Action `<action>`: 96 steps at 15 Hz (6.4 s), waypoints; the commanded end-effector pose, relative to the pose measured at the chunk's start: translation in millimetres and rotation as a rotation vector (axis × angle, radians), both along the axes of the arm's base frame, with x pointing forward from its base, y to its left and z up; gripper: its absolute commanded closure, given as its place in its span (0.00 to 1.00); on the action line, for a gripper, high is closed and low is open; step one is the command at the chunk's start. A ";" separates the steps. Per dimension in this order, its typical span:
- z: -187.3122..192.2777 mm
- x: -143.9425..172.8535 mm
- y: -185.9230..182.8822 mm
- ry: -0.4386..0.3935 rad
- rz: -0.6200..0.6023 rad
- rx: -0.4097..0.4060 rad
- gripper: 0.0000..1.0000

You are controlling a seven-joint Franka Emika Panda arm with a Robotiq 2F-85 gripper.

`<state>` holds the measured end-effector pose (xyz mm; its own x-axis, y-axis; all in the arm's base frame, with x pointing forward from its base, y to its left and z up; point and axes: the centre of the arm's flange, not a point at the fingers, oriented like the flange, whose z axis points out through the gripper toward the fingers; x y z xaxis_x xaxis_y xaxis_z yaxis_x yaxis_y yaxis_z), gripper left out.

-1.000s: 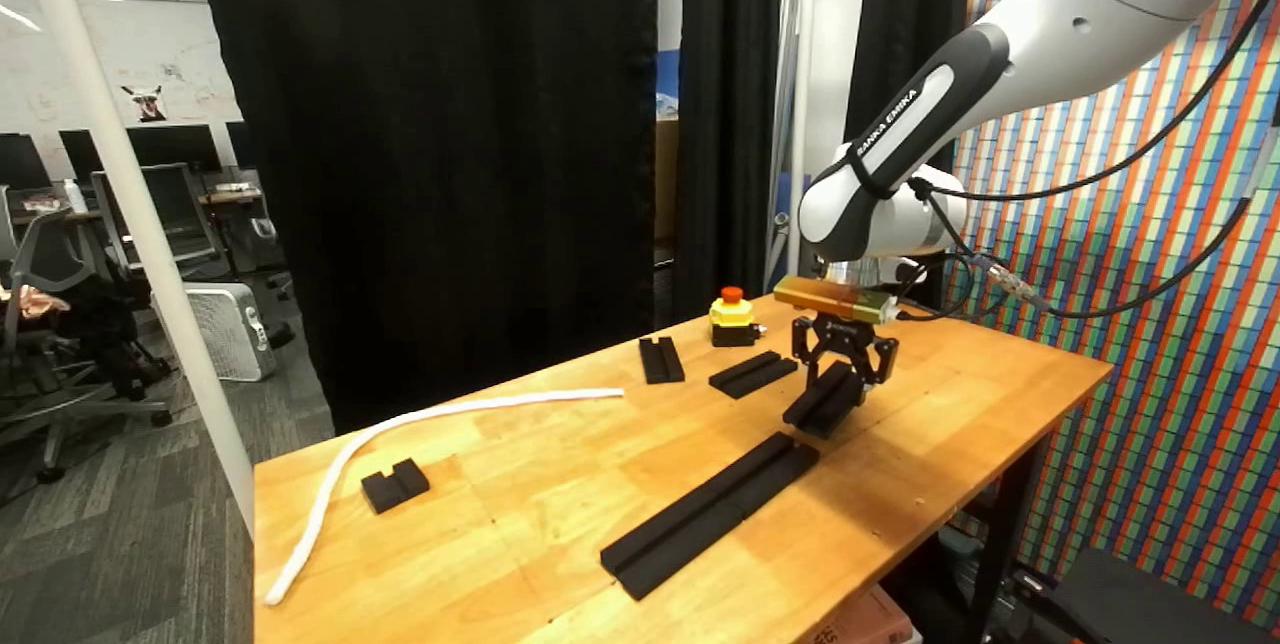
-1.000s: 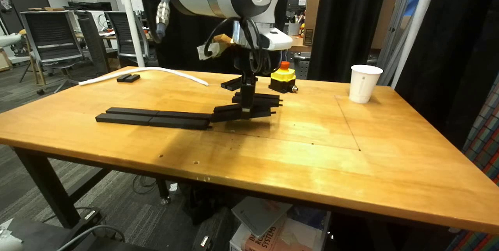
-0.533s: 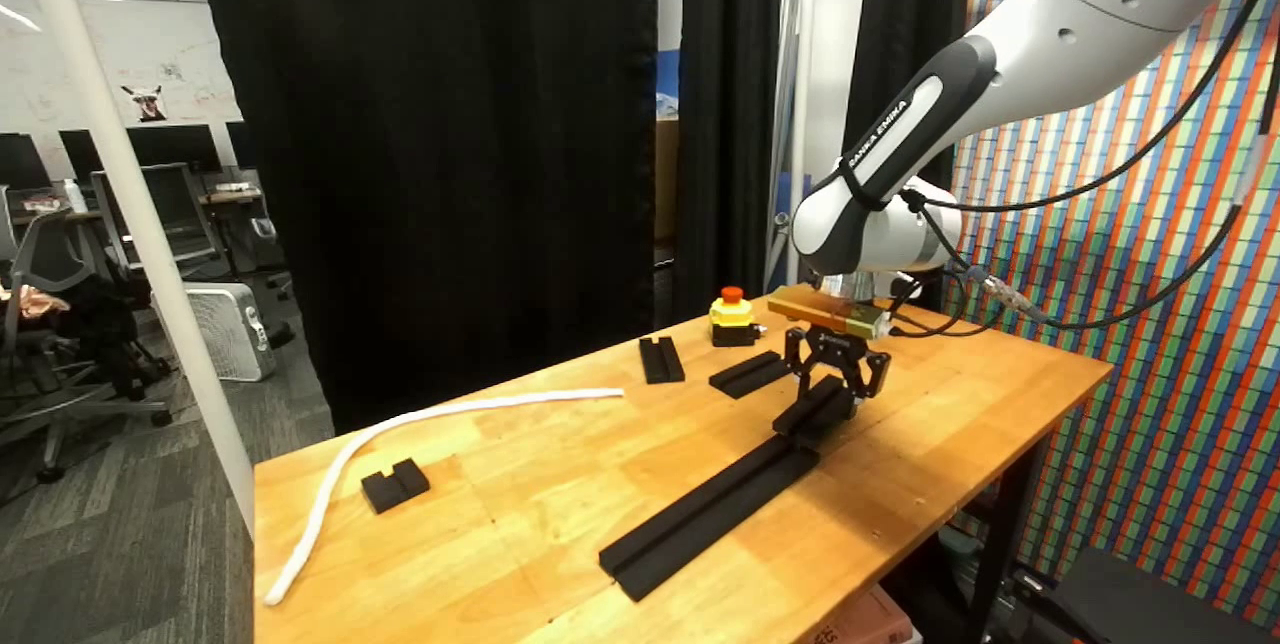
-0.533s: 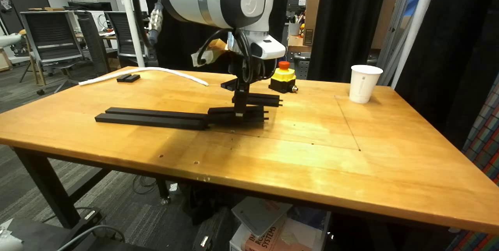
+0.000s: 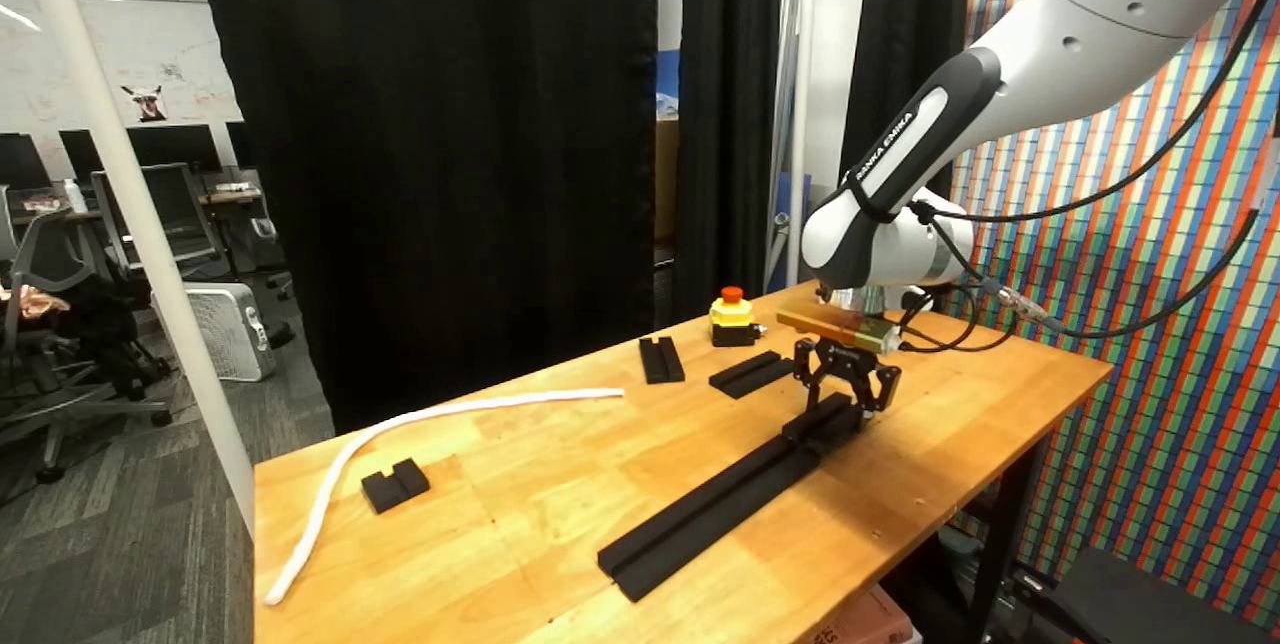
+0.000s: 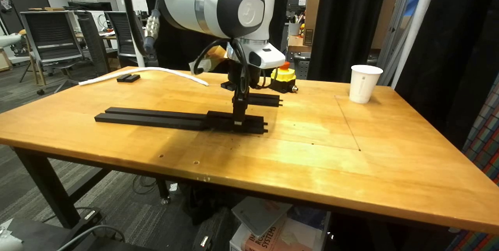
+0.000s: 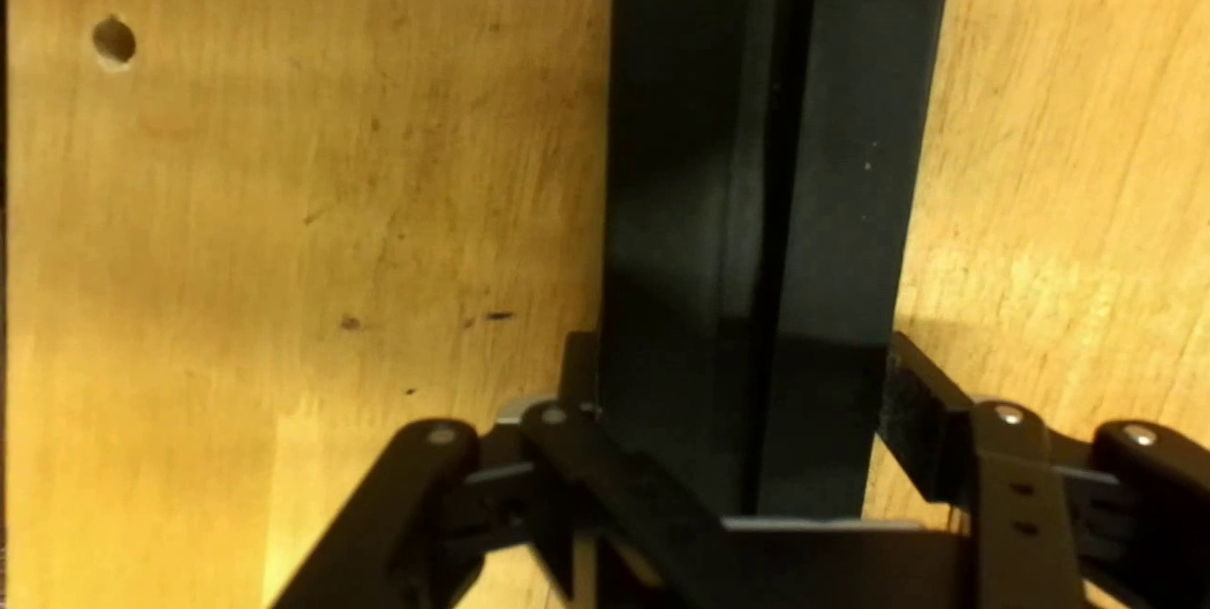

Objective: Arrange the black objects together on the table

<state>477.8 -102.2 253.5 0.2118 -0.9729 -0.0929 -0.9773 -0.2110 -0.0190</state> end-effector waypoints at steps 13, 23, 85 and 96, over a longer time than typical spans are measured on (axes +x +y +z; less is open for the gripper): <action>1.8 -11.6 -1.3 -0.050 -0.130 -0.017 0.53; 1.0 -21.0 1.5 -0.028 -0.077 -0.029 0.53; -0.6 -32.9 41.4 0.036 -0.122 -0.125 0.53; -7.2 -28.4 54.2 0.039 -0.158 -0.095 0.53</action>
<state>444.1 -58.6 245.7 0.0701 -0.9975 0.0108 -0.9966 -0.0696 0.0431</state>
